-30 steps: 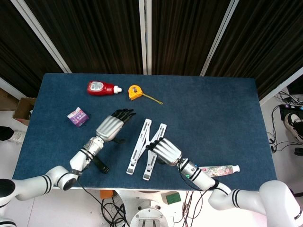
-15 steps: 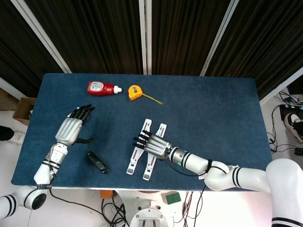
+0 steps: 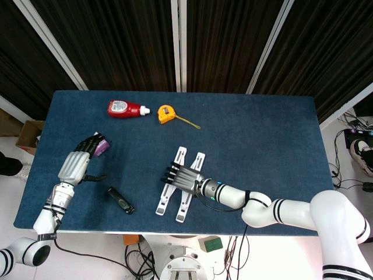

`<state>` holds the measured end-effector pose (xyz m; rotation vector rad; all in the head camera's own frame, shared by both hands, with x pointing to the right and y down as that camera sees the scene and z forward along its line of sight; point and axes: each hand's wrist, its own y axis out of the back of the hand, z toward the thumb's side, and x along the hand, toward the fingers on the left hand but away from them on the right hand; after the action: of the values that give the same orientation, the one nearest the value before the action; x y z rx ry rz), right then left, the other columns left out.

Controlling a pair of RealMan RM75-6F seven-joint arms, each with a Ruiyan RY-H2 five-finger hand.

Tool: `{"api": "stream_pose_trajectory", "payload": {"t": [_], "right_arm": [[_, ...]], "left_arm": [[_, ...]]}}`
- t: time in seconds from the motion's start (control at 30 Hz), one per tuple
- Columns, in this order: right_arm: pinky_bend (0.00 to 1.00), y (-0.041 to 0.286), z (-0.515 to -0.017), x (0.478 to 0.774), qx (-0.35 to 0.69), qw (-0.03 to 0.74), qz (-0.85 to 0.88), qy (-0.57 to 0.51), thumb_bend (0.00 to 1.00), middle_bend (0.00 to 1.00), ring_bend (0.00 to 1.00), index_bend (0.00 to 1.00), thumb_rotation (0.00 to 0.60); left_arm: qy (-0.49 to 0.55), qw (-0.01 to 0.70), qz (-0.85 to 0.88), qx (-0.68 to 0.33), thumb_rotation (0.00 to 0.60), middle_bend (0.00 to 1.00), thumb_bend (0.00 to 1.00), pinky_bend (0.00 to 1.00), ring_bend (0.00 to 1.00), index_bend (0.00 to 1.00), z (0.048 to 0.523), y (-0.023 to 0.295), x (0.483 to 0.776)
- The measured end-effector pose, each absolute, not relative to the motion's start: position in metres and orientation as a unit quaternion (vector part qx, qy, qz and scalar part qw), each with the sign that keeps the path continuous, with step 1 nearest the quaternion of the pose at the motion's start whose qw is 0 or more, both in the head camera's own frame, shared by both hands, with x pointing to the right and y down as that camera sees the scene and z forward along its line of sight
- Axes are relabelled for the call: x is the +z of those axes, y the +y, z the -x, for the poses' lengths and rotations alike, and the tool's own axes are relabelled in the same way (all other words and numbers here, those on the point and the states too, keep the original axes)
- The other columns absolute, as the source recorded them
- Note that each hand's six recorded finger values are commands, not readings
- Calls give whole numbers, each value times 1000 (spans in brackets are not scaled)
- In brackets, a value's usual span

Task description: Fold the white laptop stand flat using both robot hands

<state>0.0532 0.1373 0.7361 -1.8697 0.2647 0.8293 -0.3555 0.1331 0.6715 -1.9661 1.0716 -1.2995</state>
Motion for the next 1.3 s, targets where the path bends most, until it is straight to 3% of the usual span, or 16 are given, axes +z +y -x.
{"api": "stream_pose_trajectory", "payload": {"t": [0.17,0.33,0.4,0.43,0.5,0.53,0.6,0.83,1.03,1.17,1.3], "right_arm": [[182,136,-47,736,336,523,777,100,282,446,286,522,600],[210,126,-49,731,325,539,774,72,298,483,321,578,600],[202,122,-54,733,329,537,774,68,275,461,298,524,600],[175,121,-57,734,332,535,774,68,241,407,249,438,600],[76,119,-63,736,342,527,774,72,161,206,84,162,600],[46,118,-65,736,347,523,776,71,145,145,39,81,600],[12,117,-73,733,356,509,781,61,129,81,2,8,600],[0,103,-126,703,383,484,785,-55,129,76,0,0,600],[0,95,-229,656,445,463,736,-212,129,96,0,0,600],[0,116,-323,618,508,431,678,-311,129,95,0,0,600],[0,147,-383,589,539,387,647,-377,129,96,0,0,600]], "left_arm": [[403,276,728,-480,600,0,44,104,0,0,359,135,669],[404,276,728,-481,600,0,44,105,0,0,362,136,668],[404,278,727,-481,600,0,44,104,0,0,362,136,668],[403,279,726,-482,600,0,44,104,0,0,363,136,667],[400,285,723,-486,600,0,44,105,0,0,365,136,666],[398,289,720,-489,600,0,44,105,0,0,366,136,666],[392,303,711,-499,600,0,43,105,0,0,371,135,664],[374,357,644,-564,600,0,43,105,0,0,418,140,637],[395,365,592,-601,600,0,42,105,0,0,462,161,603],[410,368,570,-610,600,0,42,105,0,0,477,180,586],[419,373,565,-605,600,0,43,104,0,0,479,199,573]]}}
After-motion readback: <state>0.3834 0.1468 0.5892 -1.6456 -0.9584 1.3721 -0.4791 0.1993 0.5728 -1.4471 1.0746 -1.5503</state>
